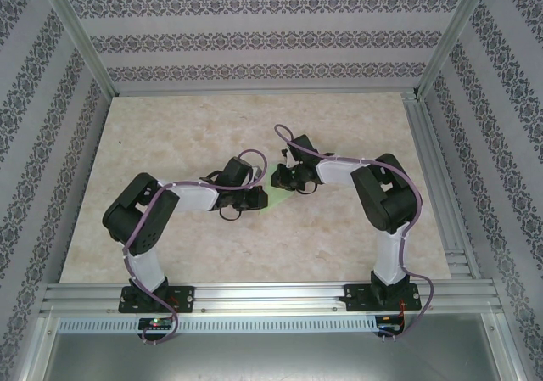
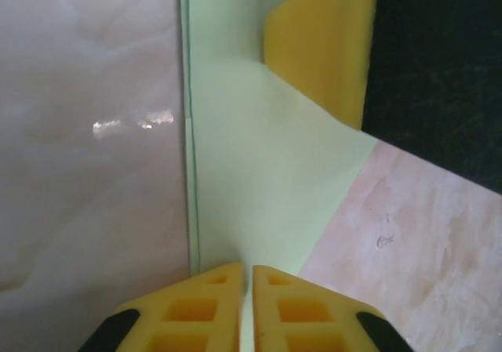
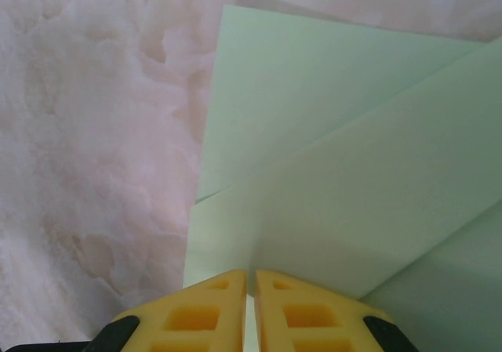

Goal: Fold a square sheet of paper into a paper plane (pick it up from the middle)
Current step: Fourth fold the wing at the center of the table.

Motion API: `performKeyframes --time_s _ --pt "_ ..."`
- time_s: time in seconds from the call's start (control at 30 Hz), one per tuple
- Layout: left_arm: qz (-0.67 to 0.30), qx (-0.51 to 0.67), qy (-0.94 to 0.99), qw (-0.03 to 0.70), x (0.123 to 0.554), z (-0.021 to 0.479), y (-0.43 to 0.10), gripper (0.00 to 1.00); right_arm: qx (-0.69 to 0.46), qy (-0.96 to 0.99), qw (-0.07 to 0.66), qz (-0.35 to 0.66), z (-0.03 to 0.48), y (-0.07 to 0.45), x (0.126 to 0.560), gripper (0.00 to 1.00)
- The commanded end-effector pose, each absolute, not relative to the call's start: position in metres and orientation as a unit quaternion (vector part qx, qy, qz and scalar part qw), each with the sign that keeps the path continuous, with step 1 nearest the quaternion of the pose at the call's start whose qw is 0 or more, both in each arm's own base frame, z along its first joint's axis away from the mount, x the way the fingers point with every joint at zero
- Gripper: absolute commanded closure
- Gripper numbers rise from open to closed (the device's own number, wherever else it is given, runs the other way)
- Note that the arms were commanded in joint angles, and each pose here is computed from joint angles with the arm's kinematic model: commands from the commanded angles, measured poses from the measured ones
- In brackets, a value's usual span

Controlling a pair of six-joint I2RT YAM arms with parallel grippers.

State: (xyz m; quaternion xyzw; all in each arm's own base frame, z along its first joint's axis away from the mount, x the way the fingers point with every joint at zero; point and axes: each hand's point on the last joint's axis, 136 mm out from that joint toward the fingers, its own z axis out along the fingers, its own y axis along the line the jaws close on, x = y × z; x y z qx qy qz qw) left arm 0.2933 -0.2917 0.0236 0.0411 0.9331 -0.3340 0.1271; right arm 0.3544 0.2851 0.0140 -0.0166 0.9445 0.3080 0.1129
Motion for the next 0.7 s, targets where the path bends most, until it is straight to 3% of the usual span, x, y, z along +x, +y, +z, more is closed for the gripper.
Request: performKeyframes --time_s 0.0,0.2,0.67 --pt "-0.346 0.049 0.928 0.131 0.29 0.049 -0.297 0.81 -0.007 0.955 0.08 0.285 -0.016 0.28 0.34 0.87" --pt "-0.37 0.06 0.917 0.137 0.299 0.064 -0.311 0.73 -0.003 0.958 0.069 0.278 -0.027 0.277 0.336 0.87" --pt "-0.33 0.05 0.938 0.094 0.293 0.02 -0.302 0.84 -0.006 0.961 0.051 0.272 -0.032 0.274 0.328 0.87"
